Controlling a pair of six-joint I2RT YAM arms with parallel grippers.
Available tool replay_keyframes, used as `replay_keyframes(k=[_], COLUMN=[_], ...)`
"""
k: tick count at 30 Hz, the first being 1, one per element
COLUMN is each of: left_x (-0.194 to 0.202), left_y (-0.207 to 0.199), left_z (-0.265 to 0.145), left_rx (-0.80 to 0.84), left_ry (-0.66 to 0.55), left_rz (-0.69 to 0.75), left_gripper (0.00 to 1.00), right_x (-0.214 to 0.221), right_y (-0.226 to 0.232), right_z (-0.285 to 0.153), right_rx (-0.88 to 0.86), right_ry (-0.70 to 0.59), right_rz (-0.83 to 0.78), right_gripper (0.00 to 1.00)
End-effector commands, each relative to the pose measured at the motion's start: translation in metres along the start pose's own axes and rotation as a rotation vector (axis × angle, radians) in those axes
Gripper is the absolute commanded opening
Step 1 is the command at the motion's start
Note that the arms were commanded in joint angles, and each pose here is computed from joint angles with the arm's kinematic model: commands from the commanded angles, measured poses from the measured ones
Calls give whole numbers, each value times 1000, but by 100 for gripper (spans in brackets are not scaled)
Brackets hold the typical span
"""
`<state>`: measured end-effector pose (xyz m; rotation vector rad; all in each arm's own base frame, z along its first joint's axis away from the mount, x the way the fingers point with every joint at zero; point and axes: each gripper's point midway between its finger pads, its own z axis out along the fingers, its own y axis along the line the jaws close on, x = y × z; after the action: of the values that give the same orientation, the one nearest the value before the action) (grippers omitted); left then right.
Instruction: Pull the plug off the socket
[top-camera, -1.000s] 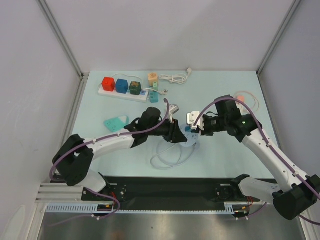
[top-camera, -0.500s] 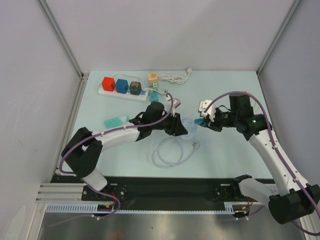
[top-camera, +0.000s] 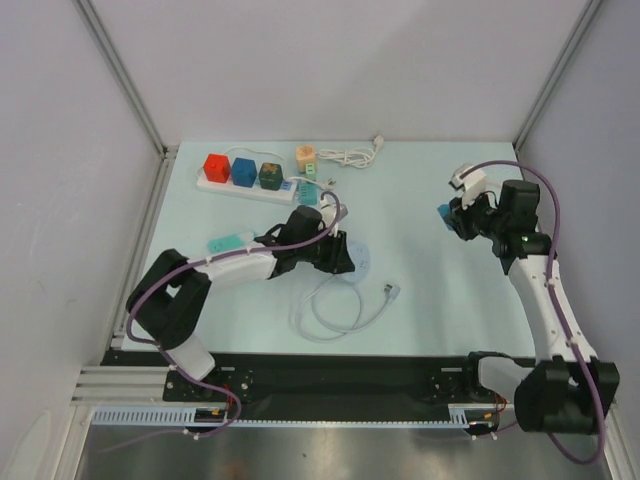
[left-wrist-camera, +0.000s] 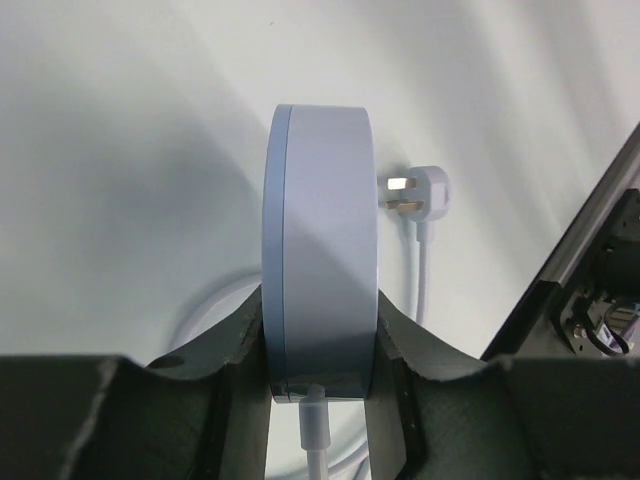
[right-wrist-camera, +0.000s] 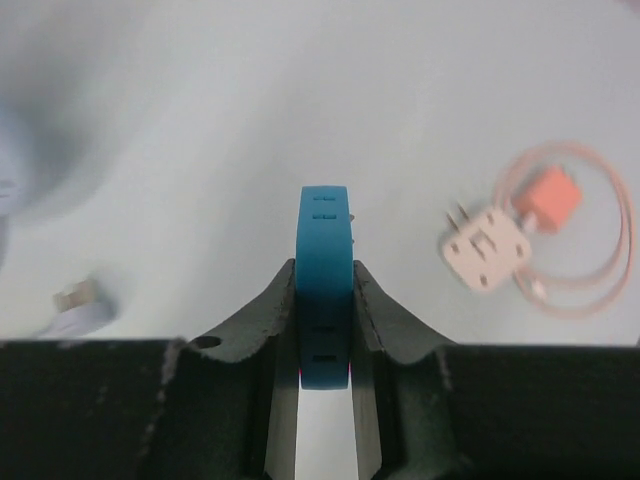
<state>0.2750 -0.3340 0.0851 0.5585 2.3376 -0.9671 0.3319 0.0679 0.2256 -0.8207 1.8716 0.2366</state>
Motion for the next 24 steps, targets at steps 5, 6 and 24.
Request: replay_keyframes(k=[5, 6, 24], left_x=[-44, -48, -31], left_y=[-30, -31, -5], left_z=[-43, -51, -121], left_rx=[62, 58, -105], left_ry=[-234, -260, -473], left_rz=[137, 141, 96], left_gripper=[0, 0, 0], right_x=[57, 66, 158], right_y=[-149, -160, -239], right_z=[11, 21, 77], right_rx=[740, 759, 950], right_ry=[47, 76, 429], right_rz=[289, 275, 100], right_gripper=[0, 0, 23])
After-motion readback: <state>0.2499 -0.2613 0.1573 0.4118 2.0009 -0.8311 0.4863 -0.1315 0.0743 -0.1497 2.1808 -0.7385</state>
